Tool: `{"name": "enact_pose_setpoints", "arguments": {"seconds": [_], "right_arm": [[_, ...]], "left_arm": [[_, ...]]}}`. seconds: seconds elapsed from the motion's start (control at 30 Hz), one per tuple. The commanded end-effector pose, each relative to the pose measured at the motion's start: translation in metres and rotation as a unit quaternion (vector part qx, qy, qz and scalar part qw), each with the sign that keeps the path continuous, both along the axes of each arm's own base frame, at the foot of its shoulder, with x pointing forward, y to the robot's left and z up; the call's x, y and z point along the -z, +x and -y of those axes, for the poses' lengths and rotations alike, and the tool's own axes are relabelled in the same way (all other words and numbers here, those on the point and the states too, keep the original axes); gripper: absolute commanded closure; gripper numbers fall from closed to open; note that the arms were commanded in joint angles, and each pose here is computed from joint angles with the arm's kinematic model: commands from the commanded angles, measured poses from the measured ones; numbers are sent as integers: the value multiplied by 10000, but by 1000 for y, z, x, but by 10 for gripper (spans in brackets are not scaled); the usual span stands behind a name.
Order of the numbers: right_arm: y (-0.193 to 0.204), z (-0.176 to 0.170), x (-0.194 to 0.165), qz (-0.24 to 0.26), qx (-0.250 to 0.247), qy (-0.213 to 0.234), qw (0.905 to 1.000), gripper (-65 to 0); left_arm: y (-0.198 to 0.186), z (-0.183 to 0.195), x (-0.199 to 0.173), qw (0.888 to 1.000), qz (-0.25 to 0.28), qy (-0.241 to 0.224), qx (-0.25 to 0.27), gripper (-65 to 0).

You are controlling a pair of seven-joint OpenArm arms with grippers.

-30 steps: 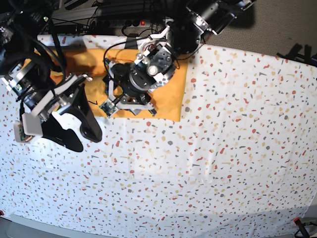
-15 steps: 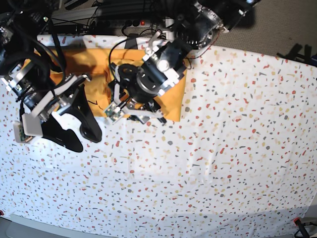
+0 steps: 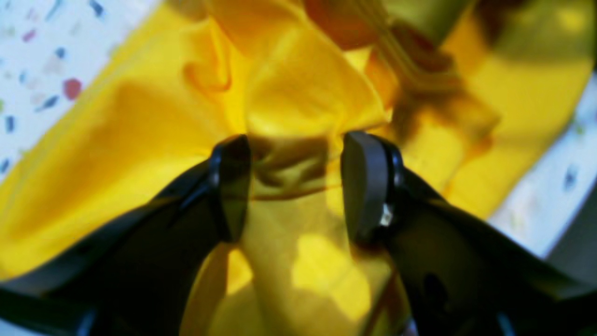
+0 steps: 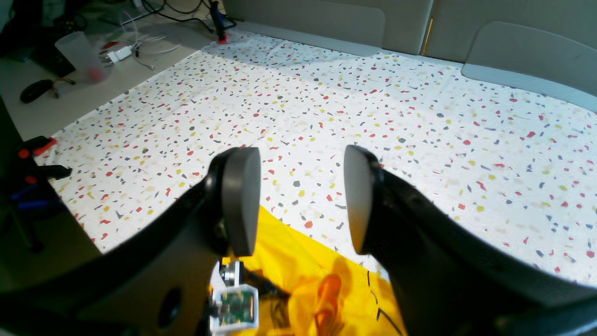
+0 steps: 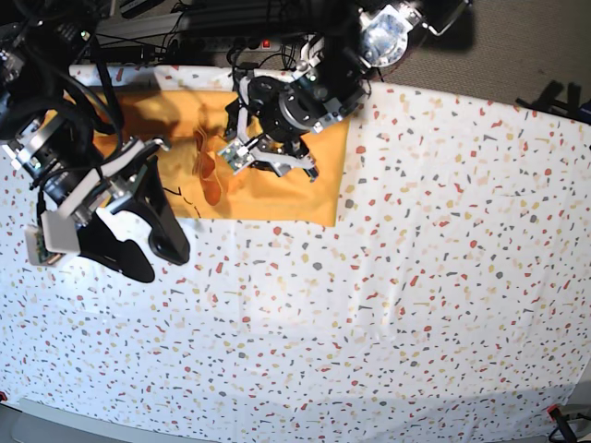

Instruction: Fold the T-shirt properly

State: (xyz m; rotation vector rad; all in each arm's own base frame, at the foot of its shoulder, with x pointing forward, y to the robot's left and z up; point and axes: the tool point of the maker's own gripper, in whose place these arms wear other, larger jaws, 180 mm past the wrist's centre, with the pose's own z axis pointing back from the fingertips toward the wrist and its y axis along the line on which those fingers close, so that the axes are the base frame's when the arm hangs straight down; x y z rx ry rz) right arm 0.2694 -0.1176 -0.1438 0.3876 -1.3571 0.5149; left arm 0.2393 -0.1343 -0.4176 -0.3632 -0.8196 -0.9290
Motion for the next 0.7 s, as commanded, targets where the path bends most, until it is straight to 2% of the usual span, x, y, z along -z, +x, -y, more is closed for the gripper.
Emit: {"name": "enact_pose_setpoints", "arguments": {"seconds": [0.0,0.3,0.53,0.67], "right_arm": [[-1,-3,-12,236,-86,45,9997,-291],[1,0,-10,230,25,-49,9997,-291],[1,0,-10,225,24,-50,9997,-291],[1,0,-10,223,24,-51,9997,-291]], "left_arm": [[10,-3,4,9998,55,167,-55,-305],[25,-29,59,9958,-256,804,-345,-305],[57,-55,62,9920,-88,1124,-569,-305],[74,-74,59,9897,-59,1128,-882,-305]]}}
